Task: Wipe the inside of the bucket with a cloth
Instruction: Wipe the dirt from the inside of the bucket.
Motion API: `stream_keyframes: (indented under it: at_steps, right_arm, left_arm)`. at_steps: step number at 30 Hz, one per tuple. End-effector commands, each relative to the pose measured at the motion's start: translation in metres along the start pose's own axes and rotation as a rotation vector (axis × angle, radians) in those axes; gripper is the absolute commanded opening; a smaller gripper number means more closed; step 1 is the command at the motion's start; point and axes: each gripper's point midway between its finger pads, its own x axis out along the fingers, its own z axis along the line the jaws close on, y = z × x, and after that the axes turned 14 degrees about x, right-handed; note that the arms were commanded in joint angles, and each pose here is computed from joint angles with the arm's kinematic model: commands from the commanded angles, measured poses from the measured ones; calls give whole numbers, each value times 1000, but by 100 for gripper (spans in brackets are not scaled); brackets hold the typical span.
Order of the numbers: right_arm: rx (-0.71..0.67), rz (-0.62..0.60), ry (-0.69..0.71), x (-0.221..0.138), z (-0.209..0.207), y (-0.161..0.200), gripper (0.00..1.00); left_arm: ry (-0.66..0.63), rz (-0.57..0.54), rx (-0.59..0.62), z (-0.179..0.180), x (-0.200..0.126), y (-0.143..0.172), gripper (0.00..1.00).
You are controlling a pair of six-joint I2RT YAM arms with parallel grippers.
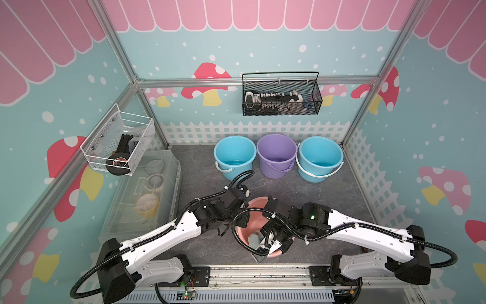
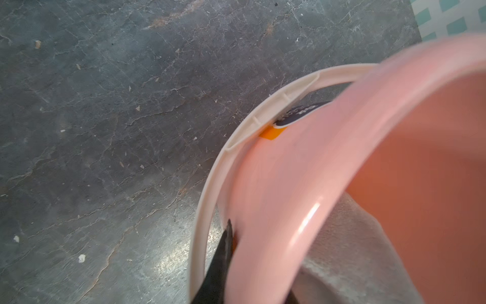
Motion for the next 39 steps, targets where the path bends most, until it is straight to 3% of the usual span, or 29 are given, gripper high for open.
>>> stream_keyframes:
  at_steps: [1,4,9,13,19,30,34,39]
  right_arm:
    - [33,-222,256,-9,-51,-45,0]
    - [6,-153,397,-13,-75,-35,0]
    - [-121,107,578,-29,-107,-2,0]
    - [-226,300,674,-44,-130,24,0]
    - [-241,506,794,-66,-166,51,0]
    - [-206,779,614,-96,-109,112,0]
    - [-200,758,501,-104,-76,119,0]
    - [-200,611,265,-97,-23,111,0]
  left_arm:
    - [21,-78,-5,-8,-11,-25,0]
    - [25,-77,-4,-8,-11,-25,0]
    - [25,-77,-5,-8,-11,-24,0]
    - [29,-77,-8,-9,-10,-24,0]
    - [27,-72,-7,-8,-8,-23,0]
    - [4,-81,-27,-3,-9,-20,0]
    - [1,-87,-28,-2,-10,-22,0]
    - [-6,-83,-24,-1,-8,-21,0]
